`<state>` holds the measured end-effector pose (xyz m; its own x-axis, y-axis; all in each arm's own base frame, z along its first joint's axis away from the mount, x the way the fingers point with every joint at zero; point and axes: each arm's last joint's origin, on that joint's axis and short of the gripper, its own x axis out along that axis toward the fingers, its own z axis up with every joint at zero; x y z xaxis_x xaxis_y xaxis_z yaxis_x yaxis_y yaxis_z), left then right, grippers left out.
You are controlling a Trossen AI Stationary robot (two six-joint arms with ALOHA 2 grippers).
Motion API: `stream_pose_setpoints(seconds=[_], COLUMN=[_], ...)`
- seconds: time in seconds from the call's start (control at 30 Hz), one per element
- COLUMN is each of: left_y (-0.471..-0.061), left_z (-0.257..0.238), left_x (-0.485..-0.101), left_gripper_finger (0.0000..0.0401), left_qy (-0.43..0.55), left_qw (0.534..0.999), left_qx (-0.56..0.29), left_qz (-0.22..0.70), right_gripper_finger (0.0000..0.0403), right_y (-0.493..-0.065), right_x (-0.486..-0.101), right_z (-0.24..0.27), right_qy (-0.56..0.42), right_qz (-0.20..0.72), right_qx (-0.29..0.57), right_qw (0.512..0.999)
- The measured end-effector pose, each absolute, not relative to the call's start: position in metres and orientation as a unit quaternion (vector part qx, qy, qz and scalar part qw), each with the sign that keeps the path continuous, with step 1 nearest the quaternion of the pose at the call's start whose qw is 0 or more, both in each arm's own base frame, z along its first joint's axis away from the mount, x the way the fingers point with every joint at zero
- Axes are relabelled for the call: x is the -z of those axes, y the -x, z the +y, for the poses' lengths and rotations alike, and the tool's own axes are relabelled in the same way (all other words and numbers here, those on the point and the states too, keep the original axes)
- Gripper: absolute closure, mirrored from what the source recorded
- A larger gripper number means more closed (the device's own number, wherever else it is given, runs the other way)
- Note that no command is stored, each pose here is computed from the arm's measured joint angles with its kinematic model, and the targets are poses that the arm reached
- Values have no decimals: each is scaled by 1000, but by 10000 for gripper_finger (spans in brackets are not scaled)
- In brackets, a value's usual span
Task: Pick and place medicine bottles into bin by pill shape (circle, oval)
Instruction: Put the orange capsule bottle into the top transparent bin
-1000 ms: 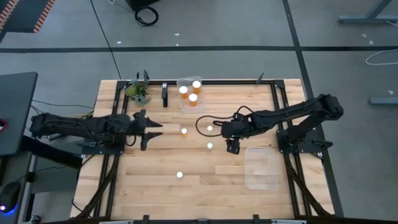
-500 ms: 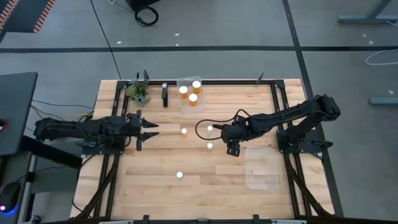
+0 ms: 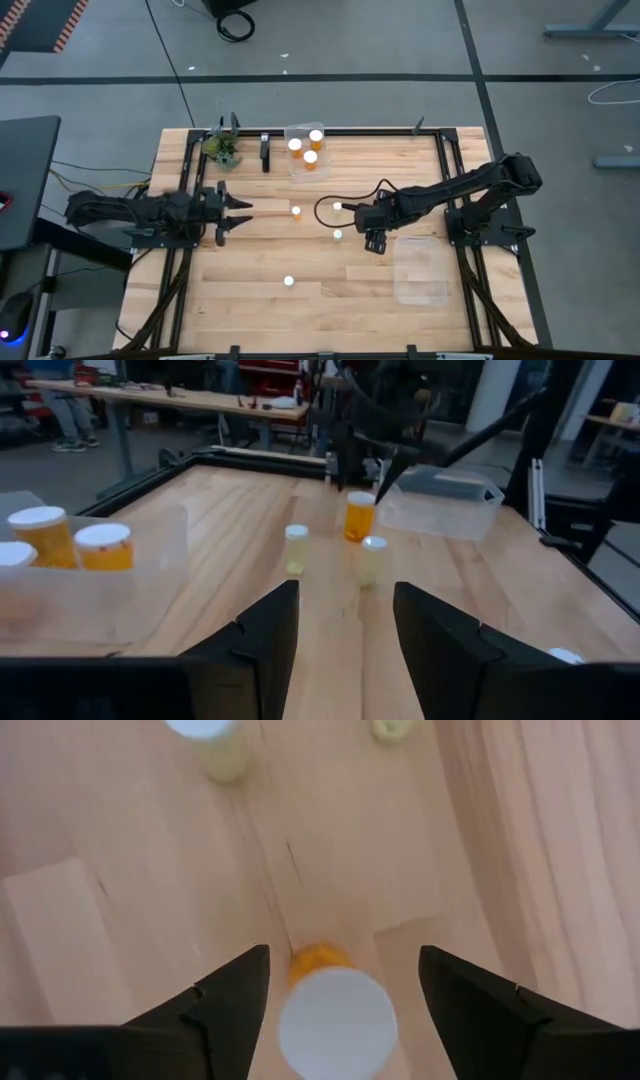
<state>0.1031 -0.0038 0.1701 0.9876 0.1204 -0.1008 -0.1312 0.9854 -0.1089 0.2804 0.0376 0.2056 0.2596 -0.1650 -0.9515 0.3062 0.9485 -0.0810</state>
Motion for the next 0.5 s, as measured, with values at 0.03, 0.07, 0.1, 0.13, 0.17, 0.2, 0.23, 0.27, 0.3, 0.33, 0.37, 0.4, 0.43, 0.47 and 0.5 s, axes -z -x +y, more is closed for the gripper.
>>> stream_pose_setpoints(seconds=[0.03,0.07,0.1,0.13,0.17,0.2,0.23,0.27,0.3,0.33,0.37,0.4,0.43,0.47,0.5], left_y=[-102,-102,-102,-101,-101,-101,-102,-102,-102,-102,-102,-102,-102,-102,-102], left_z=[-4,-4,-5,-5,-6,-6,-6,-7,-7,-7,-7,-7,-6,-6,-6], left_x=[-168,-167,-166,-166,-166,-166,-166,-165,-165,-165,-165,-165,-165,-165,-164], left_gripper_finger=[227,227,227,227,227,227,227,227,227,227,227,227,227,227,227], left_qy=[58,59,60,62,64,64,65,65,65,65,65,65,65,65,65], left_qw=[995,995,995,996,996,996,996,996,996,996,996,996,996,996,996], left_qx=[-66,-68,-67,-65,-63,-62,-59,-60,-62,-64,-64,-65,-65,-65,-65], left_qz=[46,43,37,28,21,18,17,12,11,11,13,13,13,13,13], right_gripper_finger=[138,138,138,138,138,138,138,138,138,138,138,138,138,138,138], right_y=[-279,-277,-276,-275,-274,-274,-274,-273,-273,-272,-272,-272,-272,-271,-270], right_x=[-203,-201,-199,-197,-196,-194,-194,-193,-192,-191,-191,-189,-188,-187,-186], right_z=[37,37,37,37,37,37,37,37,37,37,37,37,37,37,37], right_qy=[-63,-66,-70,-74,-77,-82,-86,-90,-93,-97,-100,-104,-106,-105,-103], right_qz=[593,596,598,600,601,600,601,602,603,603,603,602,602,603,604], right_qx=[153,157,159,161,162,163,165,166,167,167,167,165,164,165,167], right_qw=[788,785,782,780,779,779,777,776,775,774,774,774,774,773,773])
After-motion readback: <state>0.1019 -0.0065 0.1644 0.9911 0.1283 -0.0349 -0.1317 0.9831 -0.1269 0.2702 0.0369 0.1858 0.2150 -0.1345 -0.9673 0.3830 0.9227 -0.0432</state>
